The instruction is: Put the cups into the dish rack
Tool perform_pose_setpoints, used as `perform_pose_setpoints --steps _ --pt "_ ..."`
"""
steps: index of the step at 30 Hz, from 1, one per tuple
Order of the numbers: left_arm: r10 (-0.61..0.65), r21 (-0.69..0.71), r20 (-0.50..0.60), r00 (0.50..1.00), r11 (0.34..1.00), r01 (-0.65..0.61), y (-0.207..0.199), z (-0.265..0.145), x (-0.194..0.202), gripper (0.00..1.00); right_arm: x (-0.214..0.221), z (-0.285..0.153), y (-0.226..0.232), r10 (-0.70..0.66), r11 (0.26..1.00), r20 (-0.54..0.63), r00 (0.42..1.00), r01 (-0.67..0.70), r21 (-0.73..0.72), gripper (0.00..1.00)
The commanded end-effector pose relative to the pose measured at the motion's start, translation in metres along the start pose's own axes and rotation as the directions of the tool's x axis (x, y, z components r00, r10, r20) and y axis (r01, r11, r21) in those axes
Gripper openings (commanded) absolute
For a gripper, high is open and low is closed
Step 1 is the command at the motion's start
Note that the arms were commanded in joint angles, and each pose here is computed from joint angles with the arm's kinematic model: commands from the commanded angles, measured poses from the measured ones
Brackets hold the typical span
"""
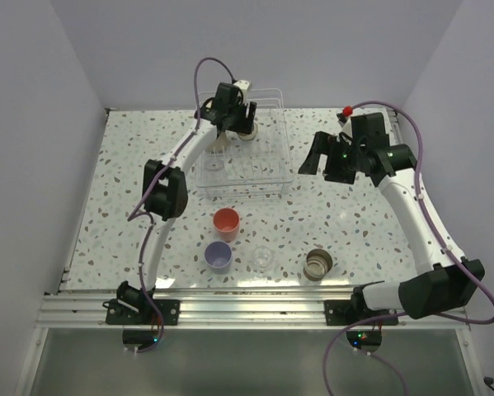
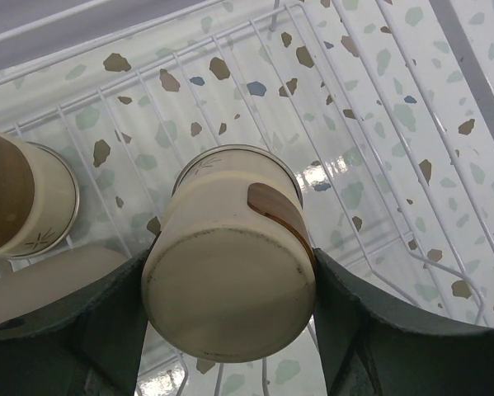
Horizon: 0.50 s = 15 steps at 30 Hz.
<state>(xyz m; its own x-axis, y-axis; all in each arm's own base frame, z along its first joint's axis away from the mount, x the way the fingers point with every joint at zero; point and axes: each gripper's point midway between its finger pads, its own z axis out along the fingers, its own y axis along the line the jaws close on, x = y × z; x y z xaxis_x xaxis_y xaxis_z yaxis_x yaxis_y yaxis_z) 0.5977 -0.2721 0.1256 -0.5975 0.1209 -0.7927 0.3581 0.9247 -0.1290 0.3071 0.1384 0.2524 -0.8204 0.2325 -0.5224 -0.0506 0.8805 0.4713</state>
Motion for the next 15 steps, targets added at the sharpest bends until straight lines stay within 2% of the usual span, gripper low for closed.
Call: perform_pose_setpoints --steps 1,3,8,10,11,15 --pt "0.025 -0.003 0.034 0.999 1.0 -0.025 0.001 -0.001 -0.011 0.05 0.001 0.003 -0.006 -0.016 1.0 -0.008 1.0 0.016 0.025 0.9" --pt "0.02 0.003 0.028 0.999 1.0 -0.02 0.0 0.0 -0.009 0.16 0.002 0.004 -0.007 -0.018 0.999 -0.013 1.0 0.018 0.027 0.9" --pt "0.026 0.014 0.012 1.0 1.0 -0.026 -0.003 0.004 -0.001 0.31 0.005 0.008 -0.009 -0.017 0.999 -0.025 1.0 0.018 0.029 0.9" --pt "0.026 0.014 0.004 1.0 1.0 -0.026 -0.002 0.005 0.002 0.41 0.006 0.008 -0.009 -0.019 0.999 -0.029 0.999 0.02 0.03 0.9" --pt "0.027 0.021 0.002 1.0 0.999 -0.027 -0.004 0.005 0.003 0.5 0.007 0.009 -0.01 -0.023 0.999 -0.032 0.999 0.023 0.031 0.9" --pt "0.033 0.029 -0.002 0.999 0.999 -0.033 -0.006 0.006 0.005 0.69 0.009 0.01 -0.013 -0.023 0.999 -0.036 0.999 0.024 0.037 0.9"
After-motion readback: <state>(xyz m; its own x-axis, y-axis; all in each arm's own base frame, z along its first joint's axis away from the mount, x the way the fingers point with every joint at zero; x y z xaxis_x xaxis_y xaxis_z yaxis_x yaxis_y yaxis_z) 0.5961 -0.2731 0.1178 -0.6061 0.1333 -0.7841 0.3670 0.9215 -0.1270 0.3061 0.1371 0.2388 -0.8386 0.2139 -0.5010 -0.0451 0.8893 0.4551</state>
